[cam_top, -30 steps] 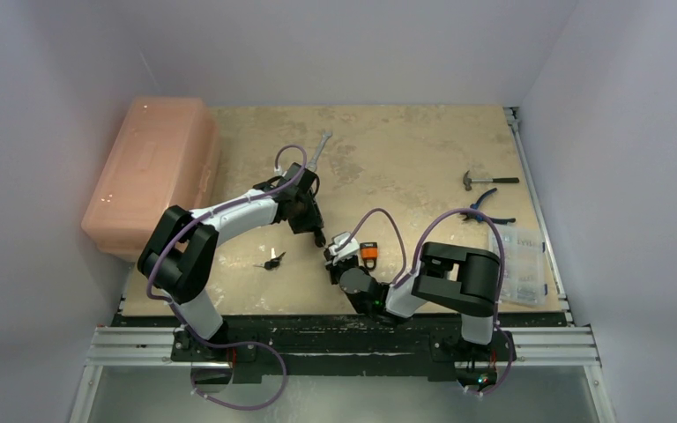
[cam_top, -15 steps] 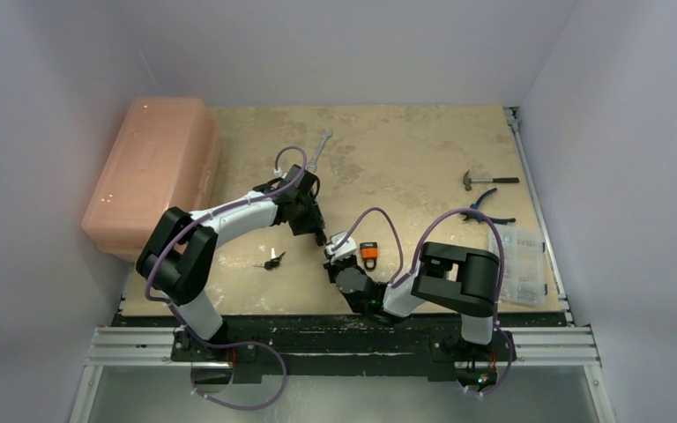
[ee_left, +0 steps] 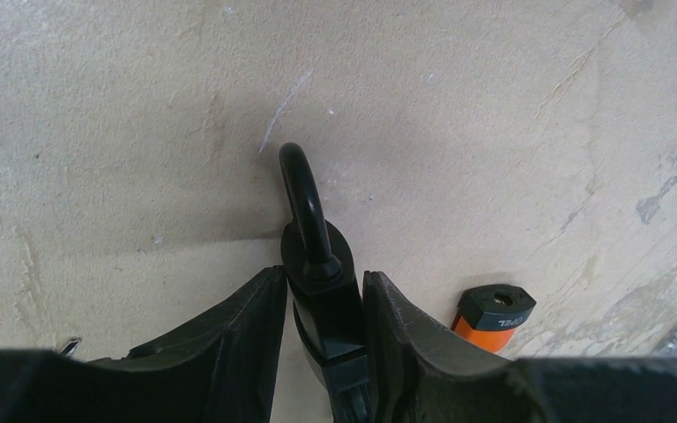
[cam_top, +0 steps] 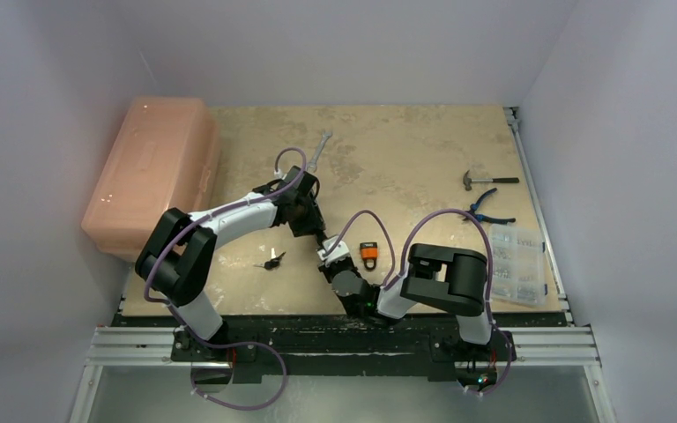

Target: Unlock with the key

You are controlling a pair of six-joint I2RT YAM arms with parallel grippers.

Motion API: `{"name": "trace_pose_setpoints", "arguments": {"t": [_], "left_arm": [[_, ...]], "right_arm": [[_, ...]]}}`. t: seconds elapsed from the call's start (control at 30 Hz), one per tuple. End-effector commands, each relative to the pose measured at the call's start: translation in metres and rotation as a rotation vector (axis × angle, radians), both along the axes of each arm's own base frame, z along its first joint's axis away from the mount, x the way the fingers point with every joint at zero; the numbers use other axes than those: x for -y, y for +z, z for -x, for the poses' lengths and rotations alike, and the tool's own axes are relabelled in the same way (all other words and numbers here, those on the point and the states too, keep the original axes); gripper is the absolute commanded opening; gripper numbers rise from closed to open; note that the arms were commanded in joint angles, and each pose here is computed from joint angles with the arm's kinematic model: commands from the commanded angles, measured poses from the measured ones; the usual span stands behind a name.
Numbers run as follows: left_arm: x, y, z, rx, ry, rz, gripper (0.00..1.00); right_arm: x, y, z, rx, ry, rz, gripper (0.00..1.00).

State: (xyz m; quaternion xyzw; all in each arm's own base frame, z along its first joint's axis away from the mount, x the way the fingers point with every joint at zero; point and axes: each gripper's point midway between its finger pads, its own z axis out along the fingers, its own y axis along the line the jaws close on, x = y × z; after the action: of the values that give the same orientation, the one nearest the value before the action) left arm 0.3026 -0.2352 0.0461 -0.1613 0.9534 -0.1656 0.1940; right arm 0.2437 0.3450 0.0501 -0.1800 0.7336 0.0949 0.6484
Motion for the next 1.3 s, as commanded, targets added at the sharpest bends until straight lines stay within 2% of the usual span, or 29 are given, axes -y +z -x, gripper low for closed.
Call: {"name": "trace_pose_setpoints", "arguments": {"t": [0.0, 0.43, 0.5, 0.6, 0.7, 0.9, 1.07, 1.17, 1.27], "left_arm": [[0.005, 0.005, 0.018, -0.034, -0.038, 0.032, 0.39], [0.012, 0.011, 0.026, -0.033, -0.081, 0.047, 0.33], [0.013, 0.01, 0.028, -0.037, -0.087, 0.045, 0.26], [0.018, 0.011, 0.032, -0.046, -0.113, 0.057, 0.09], [0.022, 0.013, 0.038, -0.051, -0.135, 0.049, 0.0], [0.026, 0.017, 0.045, -0.059, -0.144, 0.051, 0.0], [0.035, 0.022, 0.052, -0.075, -0.141, 0.108, 0.0], [0.041, 0.026, 0.055, -0.08, -0.135, 0.155, 0.0], [0.044, 0.03, 0.057, -0.081, -0.136, 0.182, 0.0]], "right_arm": [[0.003, 0.025, -0.014, 0.073, -0.083, -0.045, 0.0], [-0.008, 0.033, -0.012, 0.099, -0.016, -0.063, 0.0], [-0.008, 0.034, -0.013, 0.1, -0.015, -0.067, 0.0], [-0.009, 0.035, -0.013, 0.104, -0.009, -0.071, 0.0], [-0.008, 0.036, -0.014, 0.114, -0.012, -0.063, 0.0], [-0.008, 0.039, -0.017, 0.132, -0.032, -0.05, 0.0], [0.005, 0.042, -0.023, 0.156, -0.129, -0.029, 0.0], [0.014, 0.049, -0.024, 0.185, -0.181, -0.058, 0.0], [0.013, 0.064, -0.016, 0.22, -0.107, -0.15, 0.0]]}}
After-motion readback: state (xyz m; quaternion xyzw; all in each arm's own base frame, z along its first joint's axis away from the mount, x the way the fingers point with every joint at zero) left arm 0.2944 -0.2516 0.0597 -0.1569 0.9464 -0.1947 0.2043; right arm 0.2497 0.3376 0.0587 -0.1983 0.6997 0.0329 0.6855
